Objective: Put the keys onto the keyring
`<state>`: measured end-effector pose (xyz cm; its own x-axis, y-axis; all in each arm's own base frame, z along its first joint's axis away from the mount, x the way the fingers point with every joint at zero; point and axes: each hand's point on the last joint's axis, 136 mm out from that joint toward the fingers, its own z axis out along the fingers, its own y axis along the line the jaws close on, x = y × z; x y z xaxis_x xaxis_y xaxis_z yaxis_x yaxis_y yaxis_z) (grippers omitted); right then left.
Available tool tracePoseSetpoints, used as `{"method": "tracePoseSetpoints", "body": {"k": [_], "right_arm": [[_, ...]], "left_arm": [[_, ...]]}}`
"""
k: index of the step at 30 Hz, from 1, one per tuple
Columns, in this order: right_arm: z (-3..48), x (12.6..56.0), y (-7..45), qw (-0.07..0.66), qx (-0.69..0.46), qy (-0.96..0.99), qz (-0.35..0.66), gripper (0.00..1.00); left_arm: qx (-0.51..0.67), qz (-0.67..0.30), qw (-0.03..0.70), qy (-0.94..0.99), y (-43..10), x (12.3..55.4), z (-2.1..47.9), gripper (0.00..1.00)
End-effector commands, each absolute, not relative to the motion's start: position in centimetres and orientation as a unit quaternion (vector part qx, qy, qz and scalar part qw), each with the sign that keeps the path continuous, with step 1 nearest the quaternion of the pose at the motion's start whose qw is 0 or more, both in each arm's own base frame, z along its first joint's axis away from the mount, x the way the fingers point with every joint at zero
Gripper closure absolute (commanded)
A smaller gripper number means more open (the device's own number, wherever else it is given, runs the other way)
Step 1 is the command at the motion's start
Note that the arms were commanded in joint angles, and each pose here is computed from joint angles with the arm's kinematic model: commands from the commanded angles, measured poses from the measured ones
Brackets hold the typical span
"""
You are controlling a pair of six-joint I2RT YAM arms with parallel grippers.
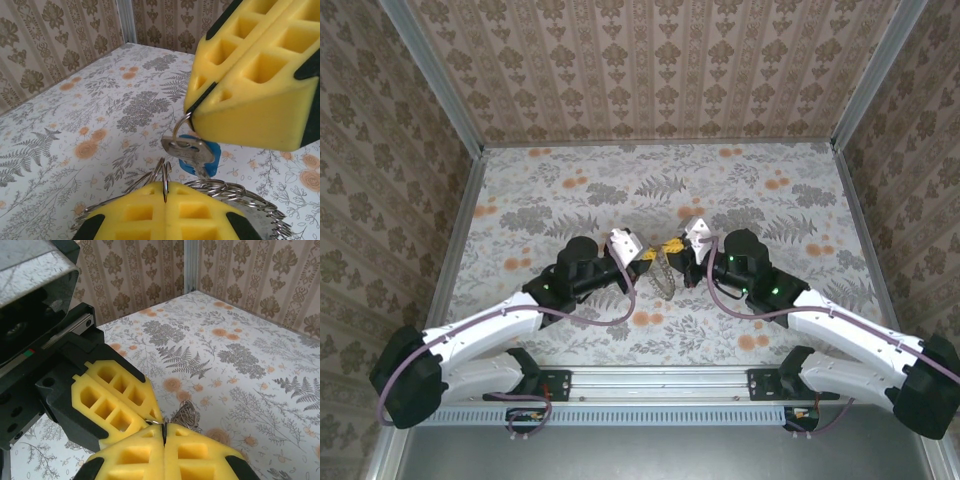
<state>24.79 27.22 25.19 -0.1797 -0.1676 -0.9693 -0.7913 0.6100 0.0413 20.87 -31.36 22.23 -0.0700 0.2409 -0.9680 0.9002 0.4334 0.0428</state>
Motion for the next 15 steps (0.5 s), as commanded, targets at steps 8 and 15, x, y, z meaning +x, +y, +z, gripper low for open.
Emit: {"method": "tracePoseSetpoints", "body": {"k": [8,15], "right_arm": [[24.13,24.6,27.77,0.535,-0.336,0.719,0.291,1.0],[24.14,25.02,27.61,0.538,-0.328,0.724,0.281,1.0]], "left_arm": [[0.409,-0.333,0.56,0.639,-32.27,21.09,25.34,1.0],[0.414,-0.332,0.56,0.637,-32.62,21.02,25.44,1.0]]}}
